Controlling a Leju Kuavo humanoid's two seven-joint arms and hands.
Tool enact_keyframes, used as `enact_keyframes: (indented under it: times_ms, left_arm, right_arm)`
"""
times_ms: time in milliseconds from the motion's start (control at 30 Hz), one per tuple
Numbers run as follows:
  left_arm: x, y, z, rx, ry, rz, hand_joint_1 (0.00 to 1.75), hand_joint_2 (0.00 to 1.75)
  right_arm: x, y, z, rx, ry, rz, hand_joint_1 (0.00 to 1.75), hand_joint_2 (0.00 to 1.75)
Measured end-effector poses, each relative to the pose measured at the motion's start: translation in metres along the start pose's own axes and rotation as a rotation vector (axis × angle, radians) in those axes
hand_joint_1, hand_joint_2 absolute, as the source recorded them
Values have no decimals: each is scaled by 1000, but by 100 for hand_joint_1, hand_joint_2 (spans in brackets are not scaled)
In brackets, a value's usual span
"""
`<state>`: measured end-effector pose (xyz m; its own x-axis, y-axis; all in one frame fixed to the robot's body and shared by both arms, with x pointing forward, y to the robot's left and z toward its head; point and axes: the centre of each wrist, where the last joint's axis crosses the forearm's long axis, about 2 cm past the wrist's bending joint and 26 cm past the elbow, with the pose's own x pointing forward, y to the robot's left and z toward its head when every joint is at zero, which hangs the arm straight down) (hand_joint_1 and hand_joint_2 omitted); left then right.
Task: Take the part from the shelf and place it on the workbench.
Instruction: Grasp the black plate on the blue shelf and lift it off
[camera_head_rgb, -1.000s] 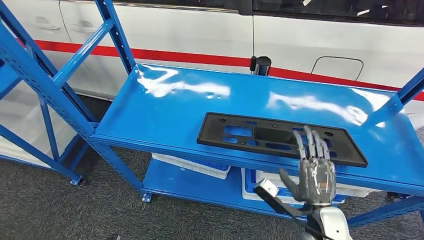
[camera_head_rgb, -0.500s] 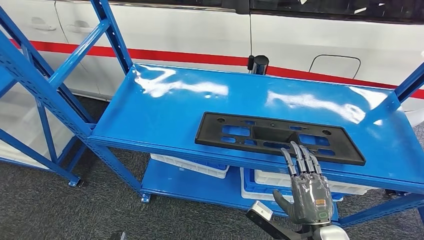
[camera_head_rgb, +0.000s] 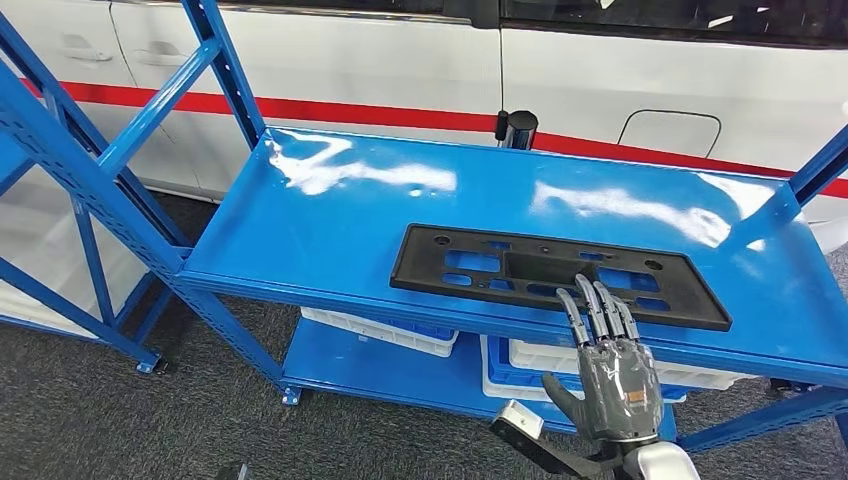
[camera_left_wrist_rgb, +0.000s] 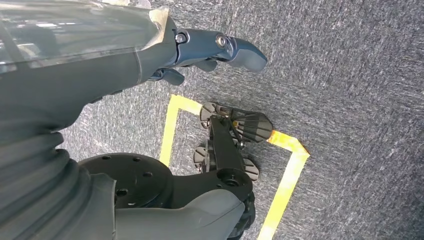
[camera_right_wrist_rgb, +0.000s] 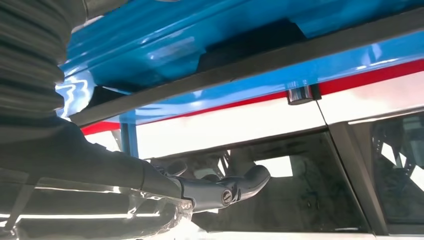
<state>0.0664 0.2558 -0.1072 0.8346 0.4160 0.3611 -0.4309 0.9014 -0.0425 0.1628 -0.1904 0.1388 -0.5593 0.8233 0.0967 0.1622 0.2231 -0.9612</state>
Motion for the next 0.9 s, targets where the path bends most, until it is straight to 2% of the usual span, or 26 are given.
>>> enact_keyframes:
  times_ms: [200, 400, 900]
  left_arm:
    - [-1, -1, 0, 6, 2, 17, 0, 175]
    - [-2, -1, 1, 8, 2, 25, 0, 175]
    - [2, 1, -1, 1, -5, 5, 0, 175]
  right_arm:
    - [-5, 15, -23, -46, -36, 64, 0, 175]
    - [-9, 27, -44, -28, -25, 73, 0, 175]
    - [-28, 37, -70, -37, 74, 109, 0, 175]
